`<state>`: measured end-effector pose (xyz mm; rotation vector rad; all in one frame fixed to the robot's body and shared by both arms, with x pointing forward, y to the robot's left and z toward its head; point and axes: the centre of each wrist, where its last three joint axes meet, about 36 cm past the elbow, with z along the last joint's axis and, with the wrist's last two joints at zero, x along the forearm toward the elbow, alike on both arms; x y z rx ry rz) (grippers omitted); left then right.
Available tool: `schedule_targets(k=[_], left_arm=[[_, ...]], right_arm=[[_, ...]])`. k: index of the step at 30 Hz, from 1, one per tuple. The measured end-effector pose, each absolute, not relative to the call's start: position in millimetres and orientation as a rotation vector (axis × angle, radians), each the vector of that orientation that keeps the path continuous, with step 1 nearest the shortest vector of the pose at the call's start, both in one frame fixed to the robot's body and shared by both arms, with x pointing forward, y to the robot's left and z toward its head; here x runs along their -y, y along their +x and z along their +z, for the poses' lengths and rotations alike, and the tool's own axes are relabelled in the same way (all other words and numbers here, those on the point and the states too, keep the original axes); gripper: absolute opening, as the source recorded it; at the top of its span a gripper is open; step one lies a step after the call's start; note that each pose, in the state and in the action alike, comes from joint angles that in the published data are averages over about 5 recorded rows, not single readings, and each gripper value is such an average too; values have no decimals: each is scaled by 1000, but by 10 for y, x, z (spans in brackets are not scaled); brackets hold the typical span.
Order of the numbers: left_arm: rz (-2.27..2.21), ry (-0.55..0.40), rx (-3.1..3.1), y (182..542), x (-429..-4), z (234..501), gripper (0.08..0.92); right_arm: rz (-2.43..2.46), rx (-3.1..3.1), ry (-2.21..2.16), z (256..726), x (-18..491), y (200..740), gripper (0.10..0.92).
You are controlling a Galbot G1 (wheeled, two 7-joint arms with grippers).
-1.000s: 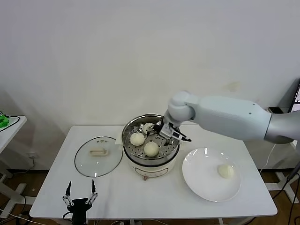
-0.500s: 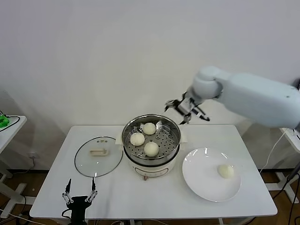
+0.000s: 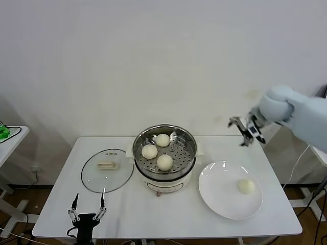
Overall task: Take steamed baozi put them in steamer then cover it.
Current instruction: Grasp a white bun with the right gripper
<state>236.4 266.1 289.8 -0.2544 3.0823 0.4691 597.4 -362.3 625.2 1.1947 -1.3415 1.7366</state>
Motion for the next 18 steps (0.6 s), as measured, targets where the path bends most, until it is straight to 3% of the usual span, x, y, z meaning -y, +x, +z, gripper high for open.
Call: schedule_targets(k=[18], left_arm=[[478, -268, -3091, 2313, -2624, 2857, 823]], right_arm=[[1432, 1349, 1129, 5299, 4003, 5634, 823]])
